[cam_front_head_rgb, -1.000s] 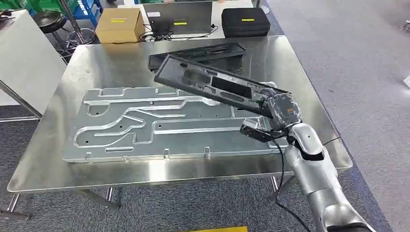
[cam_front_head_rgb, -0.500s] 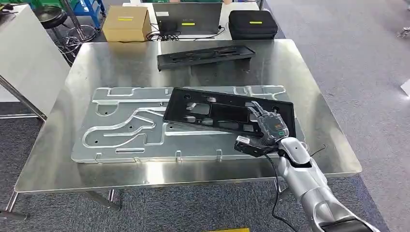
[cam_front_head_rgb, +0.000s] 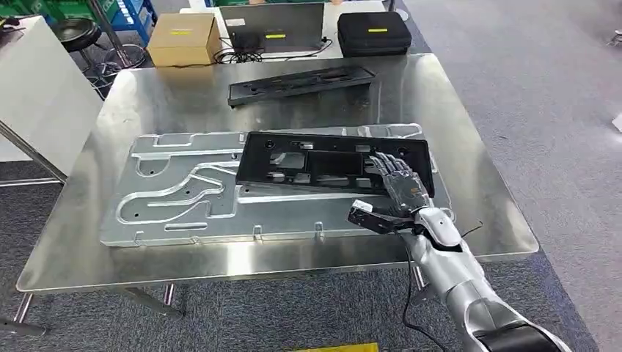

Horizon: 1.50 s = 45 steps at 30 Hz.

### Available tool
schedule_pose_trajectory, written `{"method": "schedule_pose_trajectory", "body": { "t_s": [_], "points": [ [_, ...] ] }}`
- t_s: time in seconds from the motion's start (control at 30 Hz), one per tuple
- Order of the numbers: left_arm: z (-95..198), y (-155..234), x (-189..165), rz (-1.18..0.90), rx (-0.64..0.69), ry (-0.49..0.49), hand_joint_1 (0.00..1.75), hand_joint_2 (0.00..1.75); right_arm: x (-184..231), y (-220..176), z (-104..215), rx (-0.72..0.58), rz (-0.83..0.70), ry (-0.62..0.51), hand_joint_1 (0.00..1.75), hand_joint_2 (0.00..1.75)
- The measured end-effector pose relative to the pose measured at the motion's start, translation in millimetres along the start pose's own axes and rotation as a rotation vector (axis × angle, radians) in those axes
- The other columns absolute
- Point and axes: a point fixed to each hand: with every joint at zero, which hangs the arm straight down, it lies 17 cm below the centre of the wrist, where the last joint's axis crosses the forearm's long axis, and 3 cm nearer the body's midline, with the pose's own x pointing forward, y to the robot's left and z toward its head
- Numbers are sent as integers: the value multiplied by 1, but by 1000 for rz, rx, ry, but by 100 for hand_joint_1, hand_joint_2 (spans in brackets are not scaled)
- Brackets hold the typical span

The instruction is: Take the parts from the cabinet and place them on the table.

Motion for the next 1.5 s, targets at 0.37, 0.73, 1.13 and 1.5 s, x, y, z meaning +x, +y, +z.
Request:
{"method": "schedule_pose_trajectory", "body": {
  "t_s": [0.37, 0.73, 1.13, 1.5],
  "points": [
    [1, -4, -2, -31, -27, 3, 0, 0, -15, -46, 22, -192, -150, 124, 0, 0],
    [2, -9, -1, -32, -38, 11, 0, 0, -32, -122, 96, -473, -226, 213, 0, 0],
    [0, -6, 4, -15, -19, 20, 0, 0, -44, -78, 190, -436, -297, 274, 0, 0],
    [0, -3, -1, -30, -1, 38, 0, 0, -100, 102, 271, -222, -933, 620, 0, 0]
  ]
}}
